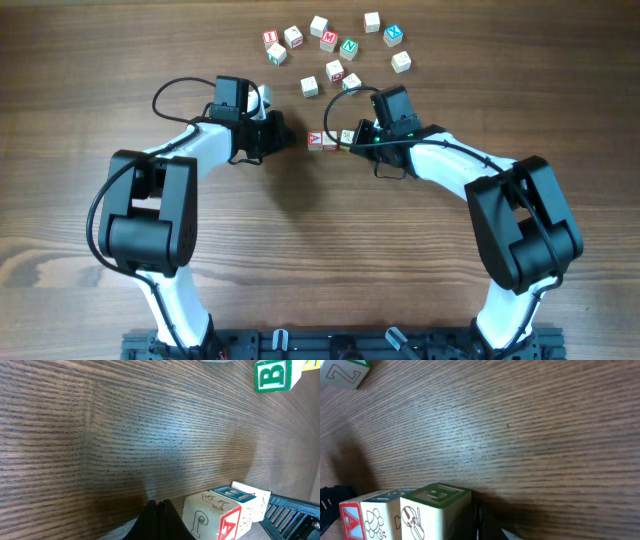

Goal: Form a horizontal line

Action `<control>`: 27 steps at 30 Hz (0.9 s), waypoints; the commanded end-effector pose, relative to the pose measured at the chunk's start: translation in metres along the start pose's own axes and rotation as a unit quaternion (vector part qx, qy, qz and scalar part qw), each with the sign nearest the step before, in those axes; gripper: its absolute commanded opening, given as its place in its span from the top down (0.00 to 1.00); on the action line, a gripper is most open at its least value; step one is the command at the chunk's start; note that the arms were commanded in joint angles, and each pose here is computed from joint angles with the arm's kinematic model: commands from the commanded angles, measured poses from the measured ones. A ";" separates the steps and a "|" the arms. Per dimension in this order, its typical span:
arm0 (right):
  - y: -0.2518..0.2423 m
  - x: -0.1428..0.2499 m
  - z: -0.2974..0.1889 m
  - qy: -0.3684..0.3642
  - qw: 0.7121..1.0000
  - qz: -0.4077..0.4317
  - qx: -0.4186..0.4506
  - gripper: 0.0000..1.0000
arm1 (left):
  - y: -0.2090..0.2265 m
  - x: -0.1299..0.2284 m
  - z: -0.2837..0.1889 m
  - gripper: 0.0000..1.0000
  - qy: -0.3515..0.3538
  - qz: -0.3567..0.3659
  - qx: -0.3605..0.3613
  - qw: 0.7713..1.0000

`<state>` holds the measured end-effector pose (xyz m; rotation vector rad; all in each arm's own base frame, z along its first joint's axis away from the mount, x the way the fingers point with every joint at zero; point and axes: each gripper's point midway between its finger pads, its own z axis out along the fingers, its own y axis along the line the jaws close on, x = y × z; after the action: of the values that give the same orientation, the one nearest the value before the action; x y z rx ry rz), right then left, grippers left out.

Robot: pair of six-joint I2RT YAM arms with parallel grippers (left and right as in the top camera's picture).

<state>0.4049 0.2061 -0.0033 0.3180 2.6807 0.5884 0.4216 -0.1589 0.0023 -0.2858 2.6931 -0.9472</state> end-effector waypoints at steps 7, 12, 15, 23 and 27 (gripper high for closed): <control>-0.035 0.025 0.020 0.023 0.998 -0.015 0.056 0.96 | 0.000 0.007 0.009 0.96 0.009 0.012 0.001 1.000; -0.036 0.025 0.020 0.022 0.998 -0.015 0.058 0.96 | -0.011 0.016 0.016 0.96 0.019 0.027 0.005 0.999; -0.036 0.025 0.020 0.022 0.998 -0.015 0.058 0.96 | -0.015 0.020 0.019 0.96 0.021 0.033 0.002 0.999; -0.036 0.025 0.020 0.023 0.998 -0.015 0.058 0.96 | -0.012 0.021 0.019 0.96 0.021 0.032 -0.008 0.999; -0.035 0.025 0.020 0.023 0.998 -0.026 0.057 0.96 | -0.011 0.021 0.019 0.96 0.022 0.031 -0.009 0.999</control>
<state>0.4071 0.2064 -0.0029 0.2828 2.6672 0.5713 0.4116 -0.1882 0.0021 -0.1880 2.7117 -0.9490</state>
